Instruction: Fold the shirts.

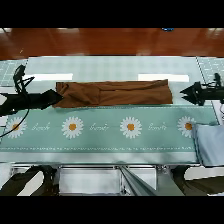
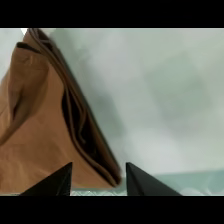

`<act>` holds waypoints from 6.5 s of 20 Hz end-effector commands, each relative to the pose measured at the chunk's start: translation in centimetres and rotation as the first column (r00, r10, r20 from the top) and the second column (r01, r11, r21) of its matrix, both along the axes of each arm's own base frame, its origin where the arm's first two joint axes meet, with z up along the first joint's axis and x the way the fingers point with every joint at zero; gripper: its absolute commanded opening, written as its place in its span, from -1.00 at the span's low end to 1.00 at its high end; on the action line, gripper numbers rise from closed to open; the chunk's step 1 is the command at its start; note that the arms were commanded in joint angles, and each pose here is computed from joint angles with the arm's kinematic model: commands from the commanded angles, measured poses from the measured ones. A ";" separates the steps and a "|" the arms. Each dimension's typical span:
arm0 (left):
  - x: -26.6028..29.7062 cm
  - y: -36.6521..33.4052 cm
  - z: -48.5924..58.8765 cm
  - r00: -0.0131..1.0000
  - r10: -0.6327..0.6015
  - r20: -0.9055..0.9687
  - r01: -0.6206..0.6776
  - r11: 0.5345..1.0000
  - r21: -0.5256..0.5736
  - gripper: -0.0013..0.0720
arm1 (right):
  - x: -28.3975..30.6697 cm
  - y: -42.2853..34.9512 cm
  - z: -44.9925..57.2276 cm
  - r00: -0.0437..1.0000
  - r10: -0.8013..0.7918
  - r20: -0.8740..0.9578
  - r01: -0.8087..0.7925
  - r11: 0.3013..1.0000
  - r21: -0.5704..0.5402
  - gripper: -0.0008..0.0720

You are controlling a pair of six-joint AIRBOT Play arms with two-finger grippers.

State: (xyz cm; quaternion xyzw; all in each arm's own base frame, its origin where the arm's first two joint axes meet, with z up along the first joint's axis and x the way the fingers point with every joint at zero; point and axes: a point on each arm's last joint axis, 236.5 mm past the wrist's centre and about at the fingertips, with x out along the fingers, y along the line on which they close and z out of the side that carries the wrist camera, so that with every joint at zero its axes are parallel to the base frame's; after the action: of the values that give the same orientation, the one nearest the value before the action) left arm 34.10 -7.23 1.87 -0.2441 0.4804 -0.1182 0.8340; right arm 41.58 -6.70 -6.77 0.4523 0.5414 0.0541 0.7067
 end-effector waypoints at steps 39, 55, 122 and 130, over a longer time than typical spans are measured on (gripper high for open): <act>-4.8 -44.8 -8.5 0.577 -0.795 -0.185 0.747 0.606 -0.272 -0.93 | -12.3 12.4 22.2 0.877 0.397 0.270 -0.269 0.872 -0.408 -0.90; 6.8 -12.1 6.7 0.900 -0.435 -0.016 0.435 0.900 0.029 -0.93 | -5.4 29.7 23.6 0.740 0.430 0.518 -0.404 0.899 -0.170 -0.90; -3.8 -3.6 4.2 0.992 -0.108 0.062 0.111 0.992 -0.060 -0.93 | 2.3 29.0 14.0 0.852 0.499 0.155 -0.479 0.865 -0.153 -0.90; -3.8 -3.7 4.0 0.993 -0.108 0.052 0.112 0.992 -0.062 -0.93 | 2.8 17.5 26.0 0.905 0.362 0.223 -0.302 0.917 -0.261 -0.90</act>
State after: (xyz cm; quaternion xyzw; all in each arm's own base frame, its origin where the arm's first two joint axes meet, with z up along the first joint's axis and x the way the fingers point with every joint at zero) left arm 30.32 -10.87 5.90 -0.2414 0.4682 -0.1853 0.8295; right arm 45.34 15.39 15.73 0.2499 0.5275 0.2151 0.7830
